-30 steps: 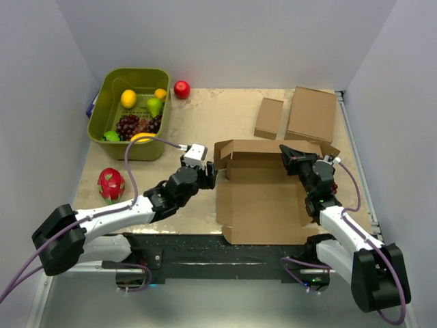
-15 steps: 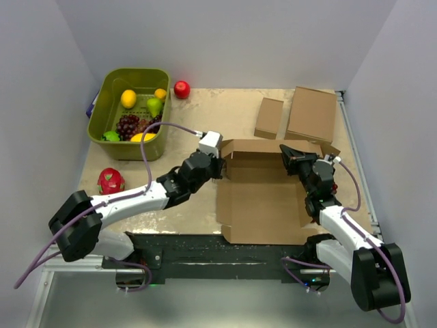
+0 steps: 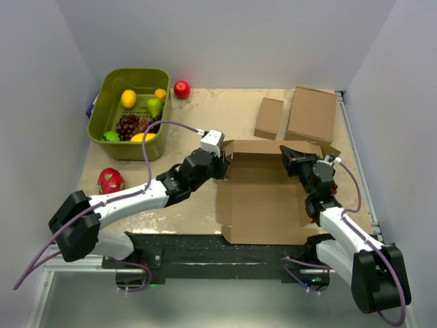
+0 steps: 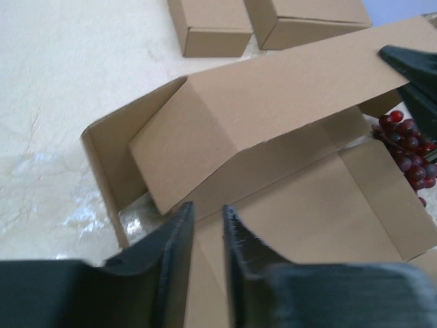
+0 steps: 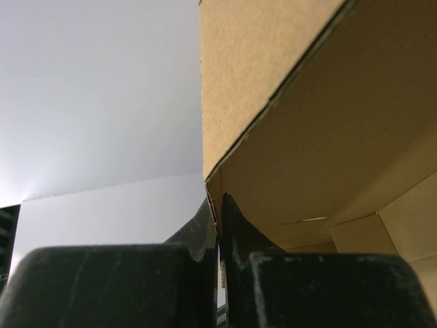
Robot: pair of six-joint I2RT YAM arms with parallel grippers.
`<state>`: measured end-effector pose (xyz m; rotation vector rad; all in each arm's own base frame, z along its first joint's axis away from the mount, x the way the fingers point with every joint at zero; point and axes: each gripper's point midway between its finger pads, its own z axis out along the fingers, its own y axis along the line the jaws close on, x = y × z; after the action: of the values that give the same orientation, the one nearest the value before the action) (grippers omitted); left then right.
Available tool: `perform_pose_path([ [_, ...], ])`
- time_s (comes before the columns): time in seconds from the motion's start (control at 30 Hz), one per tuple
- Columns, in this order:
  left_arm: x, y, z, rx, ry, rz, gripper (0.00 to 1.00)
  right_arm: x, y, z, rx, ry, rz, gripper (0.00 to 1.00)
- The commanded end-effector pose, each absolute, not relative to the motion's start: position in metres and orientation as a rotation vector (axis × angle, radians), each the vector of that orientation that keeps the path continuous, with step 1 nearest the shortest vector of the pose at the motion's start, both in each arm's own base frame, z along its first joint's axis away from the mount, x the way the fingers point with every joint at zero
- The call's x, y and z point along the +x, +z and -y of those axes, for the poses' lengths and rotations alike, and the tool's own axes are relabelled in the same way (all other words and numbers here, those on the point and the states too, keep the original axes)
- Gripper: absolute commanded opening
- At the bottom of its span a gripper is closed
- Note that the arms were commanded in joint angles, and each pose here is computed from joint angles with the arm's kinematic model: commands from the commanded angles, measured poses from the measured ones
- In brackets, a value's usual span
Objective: Fold the paper box
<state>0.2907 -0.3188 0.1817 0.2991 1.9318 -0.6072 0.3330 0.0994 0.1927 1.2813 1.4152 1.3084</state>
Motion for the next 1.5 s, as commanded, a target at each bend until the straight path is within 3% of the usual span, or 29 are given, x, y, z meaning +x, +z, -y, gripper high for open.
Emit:
perform_pose_path([
  [0.0, 0.287, 0.183, 0.29, 0.237, -0.549, -1.912, 0.36, 0.326, 0.153, -0.09, 1.361, 1.177, -1.486, 0.0],
  [0.2, 0.282, 0.176, 0.271, 0.201, -0.53, -1.905, 0.48, 0.327, 0.156, -0.091, 1.36, 1.188, -1.479, 0.0],
  [0.43, 0.299, 0.159, 0.285, 0.225, -0.564, -1.902, 0.5, 0.327, 0.155, -0.09, 1.364, 1.183, -1.48, 0.0],
  [0.53, 0.308, 0.151, 0.296, 0.249, -0.544, -1.916, 0.43, 0.328, 0.156, -0.09, 1.36, 1.183, -1.479, 0.0],
  [0.6, 0.315, 0.153, 0.299, 0.247, -0.533, -1.908, 0.27, 0.328, 0.154, -0.091, 1.358, 1.177, -1.485, 0.0],
  [0.63, 0.317, 0.149, 0.3, 0.248, -0.524, -1.914, 0.13, 0.327, 0.153, -0.091, 1.36, 1.175, -1.488, 0.0],
  [0.7, 0.321, 0.156, 0.304, 0.241, -0.529, -1.902, 0.01, 0.327, 0.154, -0.089, 1.36, 1.171, -1.482, 0.0],
  [1.47, 0.319, 0.21, 0.343, 0.285, -0.73, -1.908, 0.0, 0.326, 0.149, -0.081, 1.29, 1.079, -1.492, 0.0],
])
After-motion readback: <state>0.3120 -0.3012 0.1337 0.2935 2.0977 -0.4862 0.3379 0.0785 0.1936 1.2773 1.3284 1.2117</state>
